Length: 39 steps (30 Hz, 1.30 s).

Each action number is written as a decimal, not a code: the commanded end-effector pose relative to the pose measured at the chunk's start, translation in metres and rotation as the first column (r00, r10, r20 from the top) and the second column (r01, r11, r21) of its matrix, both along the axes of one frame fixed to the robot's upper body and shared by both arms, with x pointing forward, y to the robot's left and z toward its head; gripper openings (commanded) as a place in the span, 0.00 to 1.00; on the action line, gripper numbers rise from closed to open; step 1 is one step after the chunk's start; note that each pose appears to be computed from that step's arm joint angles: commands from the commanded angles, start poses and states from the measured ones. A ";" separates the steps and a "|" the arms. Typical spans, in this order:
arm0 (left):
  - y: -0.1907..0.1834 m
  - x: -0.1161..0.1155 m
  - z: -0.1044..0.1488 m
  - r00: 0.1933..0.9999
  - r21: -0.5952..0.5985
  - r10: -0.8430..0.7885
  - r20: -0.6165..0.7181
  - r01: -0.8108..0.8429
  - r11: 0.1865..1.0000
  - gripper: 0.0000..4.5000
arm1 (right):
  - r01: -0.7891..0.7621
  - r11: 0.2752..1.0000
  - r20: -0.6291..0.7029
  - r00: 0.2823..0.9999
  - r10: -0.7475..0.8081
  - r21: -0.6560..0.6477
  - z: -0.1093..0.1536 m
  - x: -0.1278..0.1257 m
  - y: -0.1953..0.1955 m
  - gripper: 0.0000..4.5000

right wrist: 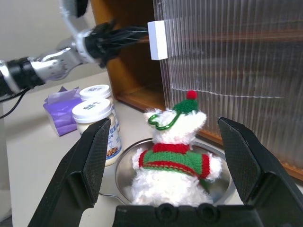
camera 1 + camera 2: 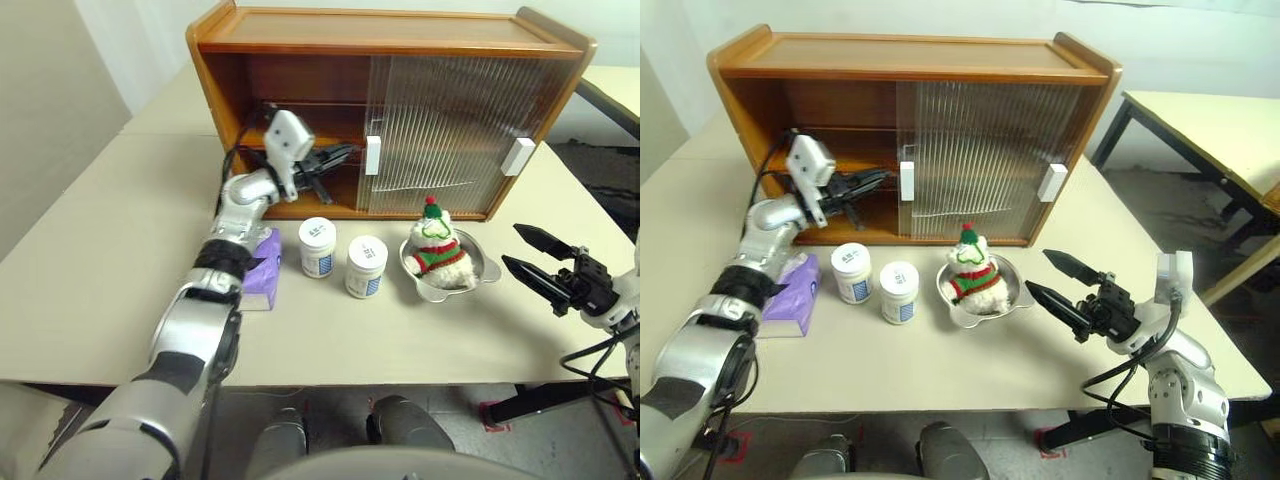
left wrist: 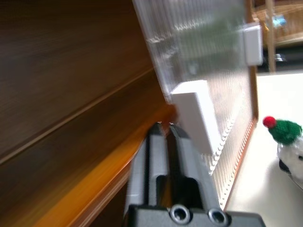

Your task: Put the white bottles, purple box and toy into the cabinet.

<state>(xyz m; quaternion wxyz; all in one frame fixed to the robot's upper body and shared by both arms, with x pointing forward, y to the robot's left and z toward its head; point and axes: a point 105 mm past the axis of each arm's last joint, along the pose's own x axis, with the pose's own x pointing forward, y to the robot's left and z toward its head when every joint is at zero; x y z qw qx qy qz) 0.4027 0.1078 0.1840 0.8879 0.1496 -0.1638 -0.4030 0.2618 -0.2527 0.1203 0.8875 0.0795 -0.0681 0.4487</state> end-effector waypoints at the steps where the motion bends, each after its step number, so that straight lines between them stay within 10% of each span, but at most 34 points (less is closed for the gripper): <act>1: 0.035 -0.007 0.018 0.996 -0.115 0.076 -0.052 -0.081 0.990 0.36 | -0.053 0.999 -0.012 0.999 0.053 -0.012 -0.003 0.006 0.009 1.00; 9: 0.124 -0.063 -0.024 0.800 -0.130 0.141 -0.583 -0.263 0.956 0.99 | -0.087 0.996 -0.020 0.996 0.086 -0.017 -0.005 0.016 0.012 1.00; 17: 0.184 -0.098 -0.105 0.393 0.025 0.284 -0.875 -0.548 0.836 0.99 | -0.095 0.995 -0.030 0.995 0.094 -0.025 -0.009 0.016 0.013 1.00; 32: 0.126 -0.098 -0.142 0.294 -0.148 0.002 -0.956 -0.488 0.860 0.99 | -0.064 0.996 -0.058 0.996 0.060 -0.064 -0.018 0.008 0.010 1.00; 39: 0.119 -0.106 -0.156 0.241 -0.124 -0.008 -0.971 -0.470 0.874 0.53 | -0.056 0.996 -0.057 0.997 0.052 -0.069 -0.020 0.006 0.010 1.00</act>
